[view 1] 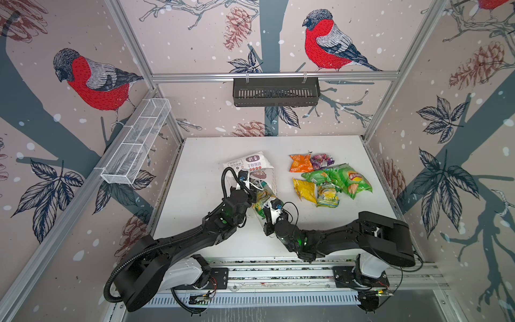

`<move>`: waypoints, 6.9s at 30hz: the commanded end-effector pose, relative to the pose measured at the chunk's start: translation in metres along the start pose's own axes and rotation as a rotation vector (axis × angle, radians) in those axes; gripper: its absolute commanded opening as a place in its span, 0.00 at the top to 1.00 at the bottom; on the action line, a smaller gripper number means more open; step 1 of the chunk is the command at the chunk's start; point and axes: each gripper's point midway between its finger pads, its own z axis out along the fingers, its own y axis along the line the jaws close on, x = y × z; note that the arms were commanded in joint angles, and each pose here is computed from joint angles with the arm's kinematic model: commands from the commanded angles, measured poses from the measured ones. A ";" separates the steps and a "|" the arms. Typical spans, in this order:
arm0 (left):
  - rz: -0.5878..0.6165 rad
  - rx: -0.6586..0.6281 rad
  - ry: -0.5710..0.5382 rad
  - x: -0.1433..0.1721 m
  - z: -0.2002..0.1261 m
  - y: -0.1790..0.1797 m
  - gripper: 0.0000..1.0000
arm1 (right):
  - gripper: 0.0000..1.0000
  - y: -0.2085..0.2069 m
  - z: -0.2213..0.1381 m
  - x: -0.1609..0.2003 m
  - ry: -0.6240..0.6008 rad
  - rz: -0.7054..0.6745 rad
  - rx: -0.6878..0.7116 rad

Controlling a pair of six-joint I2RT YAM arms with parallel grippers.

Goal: Take the snacks out of the paper bag
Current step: Pick up the snack from the paper bag, then place the snack at the middle-right of the table, then pick up the snack from the paper bag.

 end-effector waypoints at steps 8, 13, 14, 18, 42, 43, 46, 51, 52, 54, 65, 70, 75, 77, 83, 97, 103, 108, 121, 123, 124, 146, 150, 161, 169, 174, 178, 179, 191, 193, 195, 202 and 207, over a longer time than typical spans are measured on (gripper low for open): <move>-0.033 -0.015 -0.040 -0.009 0.001 0.002 1.00 | 1.00 -0.029 -0.024 -0.020 -0.080 0.058 0.099; -0.025 -0.018 -0.039 -0.008 0.001 0.002 1.00 | 1.00 -0.044 -0.037 -0.027 -0.101 0.081 0.138; -0.025 -0.019 -0.039 -0.008 0.001 0.002 1.00 | 1.00 -0.046 -0.039 -0.028 -0.106 0.085 0.144; -0.026 -0.016 -0.040 -0.007 0.002 0.002 1.00 | 1.00 -0.059 -0.049 -0.034 -0.121 0.090 0.187; -0.005 -0.024 -0.030 -0.002 0.005 0.002 1.00 | 1.00 -0.156 -0.113 -0.058 -0.225 0.202 0.388; -0.003 -0.024 -0.028 -0.002 0.005 0.002 1.00 | 1.00 -0.161 -0.116 -0.060 -0.235 0.202 0.402; -0.005 -0.024 -0.030 -0.003 0.005 0.002 1.00 | 1.00 -0.174 -0.125 -0.066 -0.256 0.201 0.433; -0.006 -0.023 -0.030 -0.002 0.005 0.002 1.00 | 1.00 -0.199 -0.140 -0.081 -0.307 0.227 0.488; -0.007 -0.022 -0.029 -0.002 0.005 0.001 1.00 | 1.00 -0.205 -0.142 -0.083 -0.316 0.232 0.496; -0.007 -0.017 -0.030 -0.002 0.005 0.001 1.00 | 1.00 -0.214 -0.143 -0.088 -0.324 0.243 0.506; -0.011 -0.012 -0.031 -0.003 0.004 0.000 1.00 | 1.00 -0.249 -0.114 -0.096 -0.214 0.281 0.531; -0.011 -0.007 -0.030 -0.003 0.004 -0.001 1.00 | 1.00 -0.267 -0.096 -0.093 -0.170 0.317 0.548; -0.013 -0.005 -0.031 -0.003 0.004 -0.001 1.00 | 0.83 -0.278 -0.079 -0.092 -0.126 0.333 0.561; -0.011 -0.002 -0.029 -0.002 0.004 -0.002 1.00 | 0.62 -0.280 -0.073 -0.091 -0.100 0.335 0.559; -0.008 -0.001 -0.027 -0.001 0.005 -0.002 1.00 | 0.18 -0.275 -0.069 -0.097 -0.102 0.333 0.527; 0.004 -0.018 -0.021 -0.002 0.006 0.000 1.00 | 0.13 -0.192 -0.070 -0.105 -0.119 0.297 0.230; 0.001 -0.012 -0.036 -0.006 0.002 0.001 1.00 | 0.13 -0.141 -0.073 -0.097 -0.145 0.306 0.113; 0.075 0.067 -0.110 -0.008 -0.008 -0.007 1.00 | 0.13 -0.116 -0.074 -0.096 -0.180 0.276 0.092; 0.084 0.143 -0.203 -0.013 -0.024 0.000 1.00 | 0.15 -0.073 -0.051 -0.059 -0.109 0.244 0.004; 0.085 0.123 -0.200 -0.013 -0.023 0.004 1.00 | 0.15 -0.061 -0.046 -0.056 -0.098 0.230 -0.019; 0.085 0.121 -0.198 -0.013 -0.022 0.005 1.00 | 0.15 -0.055 -0.041 -0.051 -0.088 0.226 -0.034; -0.009 0.064 -0.081 -0.023 -0.002 0.007 1.00 | 0.24 0.000 0.002 -0.015 -0.052 0.076 -0.196; -0.003 0.098 -0.057 -0.023 0.001 -0.001 1.00 | 0.24 0.001 0.015 -0.009 -0.005 0.056 -0.211; -0.007 0.127 -0.029 -0.028 0.004 -0.015 1.00 | 0.27 -0.001 0.040 0.015 0.072 -0.013 -0.156; 0.001 0.179 -0.046 -0.037 -0.006 -0.027 1.00 | 0.25 -0.011 0.051 0.013 0.086 0.021 -0.139; 0.000 0.175 -0.049 -0.036 -0.009 -0.026 1.00 | 0.23 -0.019 0.056 0.018 0.105 0.042 -0.121; 0.001 0.174 -0.060 -0.039 -0.013 -0.024 1.00 | 0.23 -0.015 0.062 0.026 0.142 0.028 -0.133; 0.002 0.174 -0.063 -0.039 -0.013 -0.024 1.00 | 0.23 -0.014 0.062 0.028 0.151 0.024 -0.132; 0.002 0.204 -0.060 -0.044 -0.014 -0.031 1.00 | 0.14 -0.015 0.076 0.048 0.233 -0.041 -0.078; 0.002 0.220 -0.062 -0.046 -0.014 -0.034 1.00 | 0.14 -0.017 0.080 0.054 0.266 -0.048 -0.056; 0.004 0.227 -0.061 -0.046 -0.015 -0.036 1.00 | 0.14 -0.017 0.083 0.057 0.287 -0.054 -0.043; 0.015 0.249 -0.048 -0.041 -0.016 -0.041 1.00 | 0.06 -0.017 0.085 0.040 0.233 -0.075 -0.035; 0.016 0.253 -0.054 -0.041 -0.016 -0.042 1.00 | 0.00 -0.025 0.092 0.028 0.196 -0.068 0.004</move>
